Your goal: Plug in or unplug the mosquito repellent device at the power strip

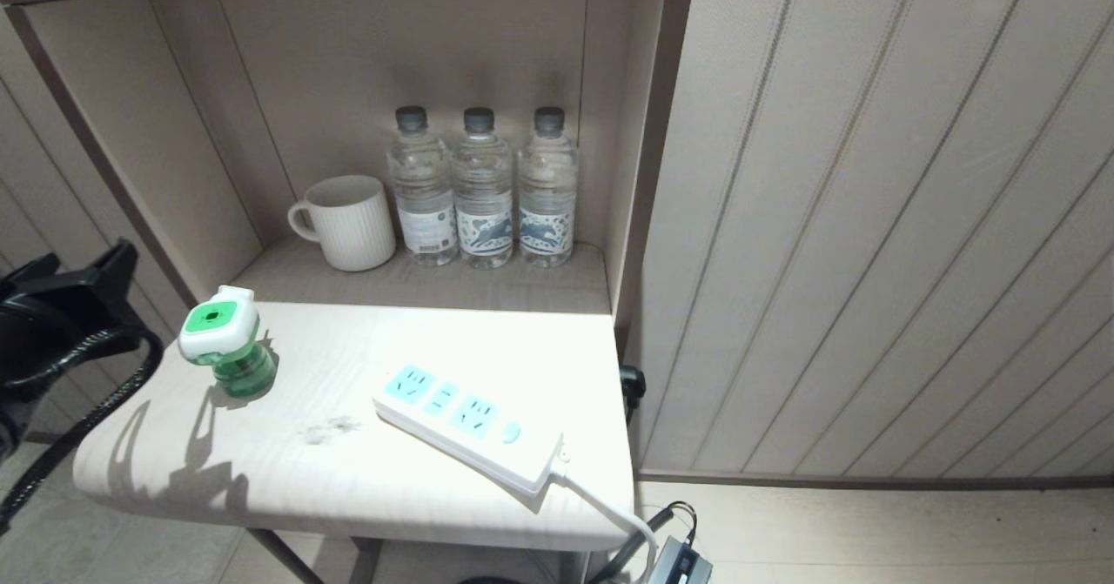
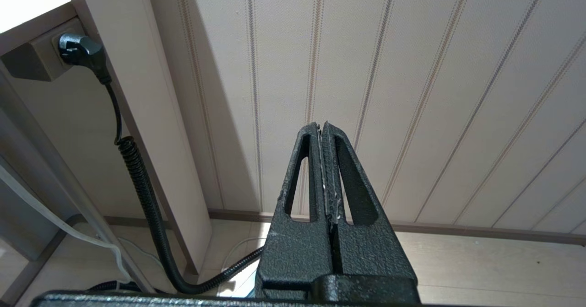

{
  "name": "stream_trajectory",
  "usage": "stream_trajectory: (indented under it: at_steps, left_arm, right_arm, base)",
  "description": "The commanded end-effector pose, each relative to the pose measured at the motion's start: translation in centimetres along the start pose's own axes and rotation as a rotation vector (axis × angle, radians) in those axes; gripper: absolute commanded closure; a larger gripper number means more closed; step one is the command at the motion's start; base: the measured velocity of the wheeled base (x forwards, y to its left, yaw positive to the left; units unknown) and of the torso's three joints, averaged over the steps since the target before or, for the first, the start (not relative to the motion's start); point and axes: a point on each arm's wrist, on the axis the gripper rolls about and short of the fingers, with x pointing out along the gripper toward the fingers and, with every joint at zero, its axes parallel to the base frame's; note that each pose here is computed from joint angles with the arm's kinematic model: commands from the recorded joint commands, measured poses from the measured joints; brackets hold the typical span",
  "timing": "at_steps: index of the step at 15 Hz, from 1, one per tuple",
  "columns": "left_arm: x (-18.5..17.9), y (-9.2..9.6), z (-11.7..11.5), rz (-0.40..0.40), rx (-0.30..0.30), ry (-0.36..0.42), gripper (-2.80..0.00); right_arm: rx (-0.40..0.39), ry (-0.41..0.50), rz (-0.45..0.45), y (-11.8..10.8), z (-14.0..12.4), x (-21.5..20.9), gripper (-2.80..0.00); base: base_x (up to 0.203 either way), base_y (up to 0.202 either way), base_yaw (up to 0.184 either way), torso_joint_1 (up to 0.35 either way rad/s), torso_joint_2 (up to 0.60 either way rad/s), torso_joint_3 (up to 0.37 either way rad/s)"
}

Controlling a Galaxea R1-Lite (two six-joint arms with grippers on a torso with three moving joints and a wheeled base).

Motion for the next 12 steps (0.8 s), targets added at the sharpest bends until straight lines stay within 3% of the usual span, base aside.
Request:
stream_trajectory:
  at_steps: [1,3,5,8,9,10,12]
  left_arm:
    - [-2.3,1.9,2.9,0.025,-0.024,-0.030,0.00]
    - [-5.0,4.4,4.6,0.131,0.013,0.013,0.00]
    - [-7.7,7.1,4.8,0.300,0.037,0.046,0.00]
    - [-11.5,10.2,2.0,0.564,0.068,0.066,0.00]
    - [-12.4,10.6,-0.1,0.583,0.095,0.103,0.00]
    - [-13.0,10.8,-1.9,0.543,0.106,0.133,0.00]
    - [-13.1,10.8,-5.6,0.400,0.120,0.200,0.00]
  right_arm:
    - [-0.001,0.001,0.002,0.0,0.0,0.0,0.00]
    - [-0.001,-0.002,0.003,0.0,0.0,0.0,0.00]
    - [-0.001,-0.002,0.004,0.0,0.0,0.0,0.00]
    - [0.003,-0.001,0.003,0.0,0.0,0.0,0.00]
    - [0.009,-0.001,0.005,0.0,0.0,0.0,0.00]
    - [0.013,0.000,0.003,0.0,0.0,0.0,0.00]
    - [0.015,0.000,0.003,0.0,0.0,0.0,0.00]
  base:
    - [0.000,0.000,0.000,0.000,0.00,0.000]
    - [0.000,0.000,0.000,0.000,0.00,0.000]
    - [0.000,0.000,0.000,0.000,0.00,0.000]
    - [0.000,0.000,0.000,0.000,0.00,0.000]
    - [0.000,0.000,0.000,0.000,0.00,0.000]
    - [0.000,0.000,0.000,0.000,0.00,0.000]
    - [0.000,0.000,0.000,0.000,0.00,0.000]
